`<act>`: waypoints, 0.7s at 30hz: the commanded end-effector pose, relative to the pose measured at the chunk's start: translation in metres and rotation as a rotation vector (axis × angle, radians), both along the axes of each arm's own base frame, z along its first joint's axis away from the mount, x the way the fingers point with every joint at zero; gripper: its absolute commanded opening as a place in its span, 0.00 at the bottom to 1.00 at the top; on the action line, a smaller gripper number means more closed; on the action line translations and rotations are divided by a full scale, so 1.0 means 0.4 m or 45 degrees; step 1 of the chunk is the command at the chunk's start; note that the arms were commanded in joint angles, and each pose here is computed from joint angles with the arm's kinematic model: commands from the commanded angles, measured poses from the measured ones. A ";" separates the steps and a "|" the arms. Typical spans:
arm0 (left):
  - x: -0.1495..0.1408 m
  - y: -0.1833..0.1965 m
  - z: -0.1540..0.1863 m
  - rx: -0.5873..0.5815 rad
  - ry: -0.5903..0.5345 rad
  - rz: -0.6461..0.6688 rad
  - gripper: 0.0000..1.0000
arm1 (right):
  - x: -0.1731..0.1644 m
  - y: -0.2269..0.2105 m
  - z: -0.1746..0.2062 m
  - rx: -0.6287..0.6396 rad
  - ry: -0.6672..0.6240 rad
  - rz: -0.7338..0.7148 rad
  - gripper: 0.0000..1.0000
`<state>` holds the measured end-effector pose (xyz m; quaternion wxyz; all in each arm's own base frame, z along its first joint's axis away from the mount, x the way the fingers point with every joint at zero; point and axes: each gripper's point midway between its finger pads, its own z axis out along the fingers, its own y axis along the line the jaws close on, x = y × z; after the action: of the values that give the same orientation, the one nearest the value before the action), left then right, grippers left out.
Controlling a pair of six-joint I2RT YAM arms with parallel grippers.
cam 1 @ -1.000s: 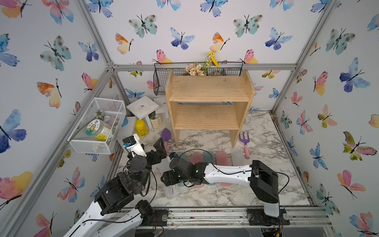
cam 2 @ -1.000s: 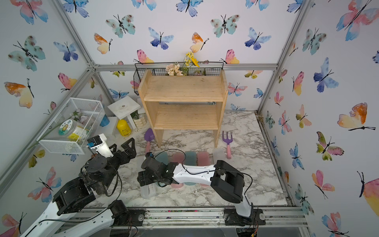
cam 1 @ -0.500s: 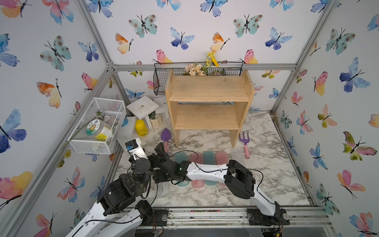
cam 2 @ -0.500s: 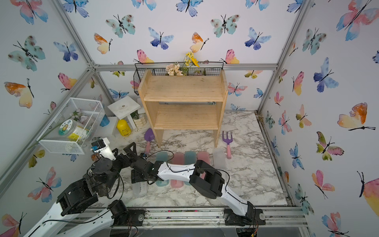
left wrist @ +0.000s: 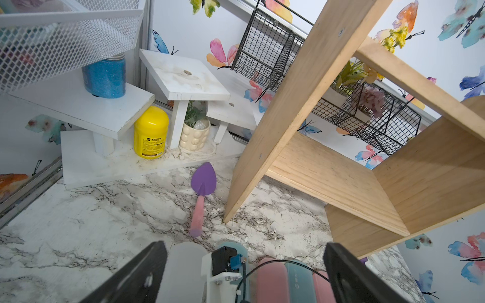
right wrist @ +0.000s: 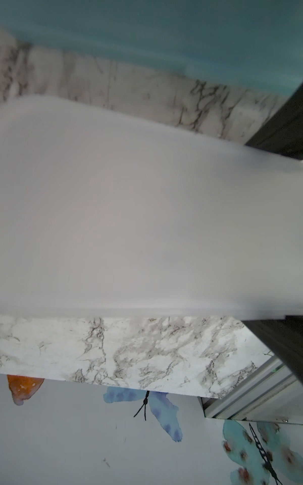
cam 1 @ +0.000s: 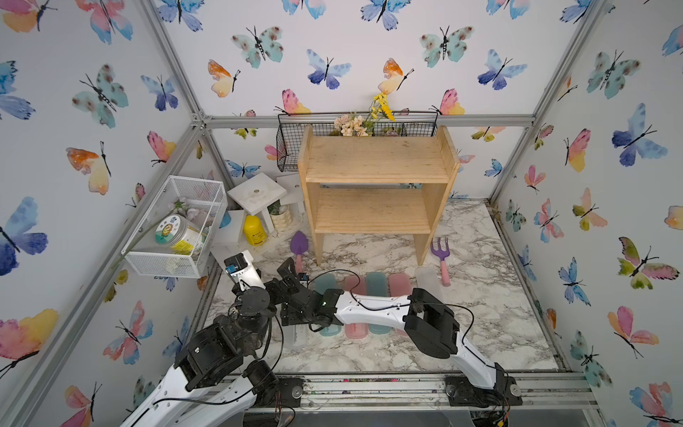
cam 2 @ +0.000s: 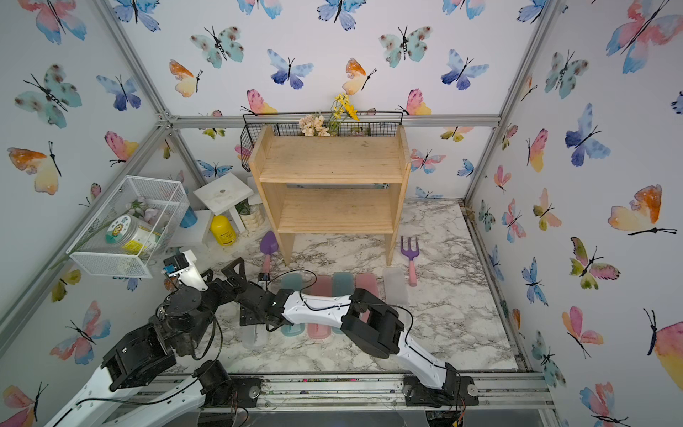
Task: Remove the pencil cases from the shelf
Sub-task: Place the pencil case at the center of the board.
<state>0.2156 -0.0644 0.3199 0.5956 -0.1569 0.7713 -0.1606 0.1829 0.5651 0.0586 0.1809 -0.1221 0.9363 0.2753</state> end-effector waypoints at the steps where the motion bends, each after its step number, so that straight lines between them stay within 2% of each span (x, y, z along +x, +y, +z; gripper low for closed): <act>1: -0.003 -0.010 -0.021 -0.017 0.023 -0.028 0.99 | 0.036 -0.033 -0.035 -0.076 -0.047 -0.058 0.71; 8: 0.003 -0.024 -0.043 -0.024 0.048 -0.039 0.99 | 0.068 -0.058 -0.048 -0.087 -0.050 -0.086 0.75; 14: 0.007 -0.025 -0.043 -0.014 0.051 -0.034 0.99 | 0.072 -0.051 -0.040 -0.065 -0.061 -0.067 0.85; 21: 0.013 -0.034 -0.049 -0.009 0.061 -0.035 0.99 | 0.078 -0.049 0.011 -0.017 -0.113 -0.047 0.99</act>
<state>0.2194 -0.0731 0.2982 0.5759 -0.1540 0.7871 -0.1583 0.2080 0.5473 0.0430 0.1997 -0.1137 0.9395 0.2540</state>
